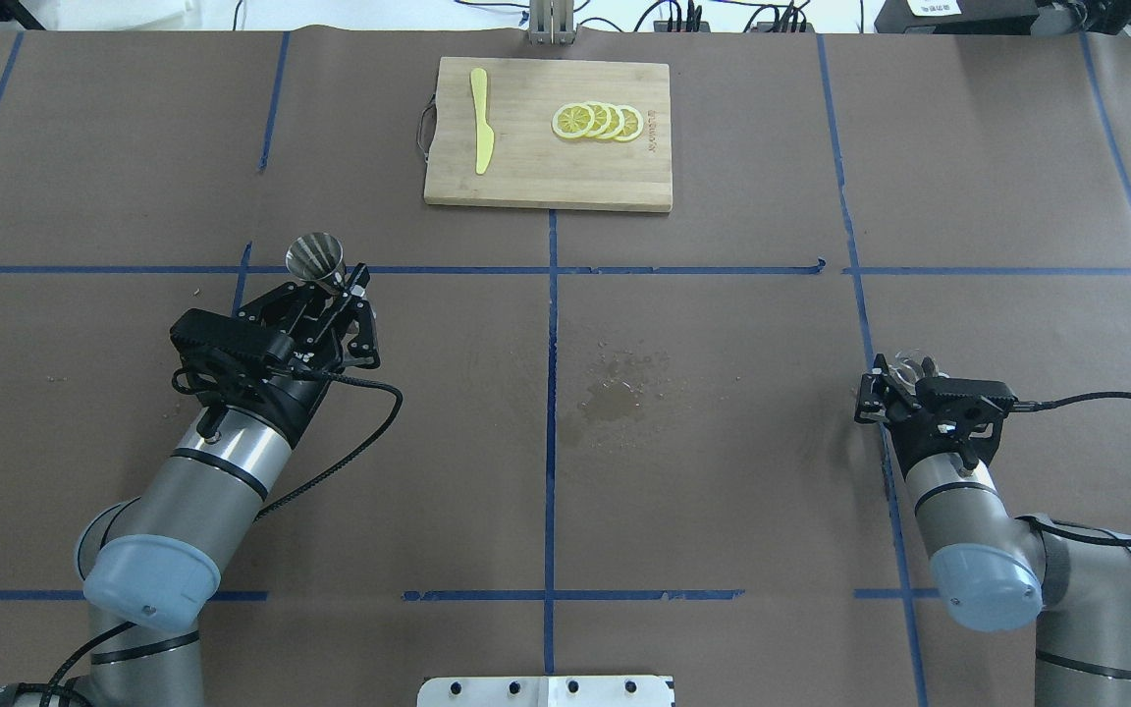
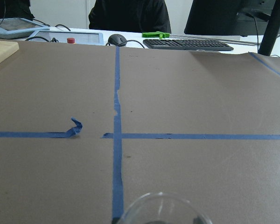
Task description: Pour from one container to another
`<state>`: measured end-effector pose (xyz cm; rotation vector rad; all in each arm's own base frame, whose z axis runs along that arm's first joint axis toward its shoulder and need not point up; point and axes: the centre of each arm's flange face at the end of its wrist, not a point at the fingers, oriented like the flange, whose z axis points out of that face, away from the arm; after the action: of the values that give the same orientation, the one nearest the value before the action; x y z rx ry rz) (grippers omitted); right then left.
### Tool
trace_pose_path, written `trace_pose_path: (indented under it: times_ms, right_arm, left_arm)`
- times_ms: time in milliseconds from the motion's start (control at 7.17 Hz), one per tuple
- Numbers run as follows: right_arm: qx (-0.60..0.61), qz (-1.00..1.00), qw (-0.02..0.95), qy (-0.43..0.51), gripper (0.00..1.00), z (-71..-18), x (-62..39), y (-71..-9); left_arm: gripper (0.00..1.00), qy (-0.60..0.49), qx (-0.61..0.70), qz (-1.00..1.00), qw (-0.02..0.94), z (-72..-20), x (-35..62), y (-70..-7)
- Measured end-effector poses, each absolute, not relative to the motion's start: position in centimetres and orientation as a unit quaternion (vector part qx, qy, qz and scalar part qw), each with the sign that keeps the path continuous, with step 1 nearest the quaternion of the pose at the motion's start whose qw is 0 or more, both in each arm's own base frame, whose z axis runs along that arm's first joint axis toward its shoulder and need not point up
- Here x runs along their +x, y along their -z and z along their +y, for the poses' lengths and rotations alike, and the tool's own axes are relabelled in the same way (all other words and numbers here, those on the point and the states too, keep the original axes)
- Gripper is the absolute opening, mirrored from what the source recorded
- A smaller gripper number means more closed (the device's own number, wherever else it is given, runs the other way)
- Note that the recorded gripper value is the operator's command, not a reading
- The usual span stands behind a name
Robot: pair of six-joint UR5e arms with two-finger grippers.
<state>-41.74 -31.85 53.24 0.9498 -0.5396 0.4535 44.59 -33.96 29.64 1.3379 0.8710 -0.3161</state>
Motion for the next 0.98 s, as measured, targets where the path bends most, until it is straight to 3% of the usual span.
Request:
trace_pose_path:
  times_ms: [140, 977]
  right_arm:
    - [0.447, -0.255, 0.830, -0.214, 0.03, -31.9, -41.8, -53.2]
    - [0.465, -0.301, 0.811, -0.191, 0.00, -33.0, -39.5, -49.0]
  left_arm:
    - [0.00, 0.141, 0.598, 0.389, 0.687, -34.0, 44.6, -29.6]
    - [0.00, 0.142, 0.596, 0.397, 0.683, -33.7, 44.9, -28.9]
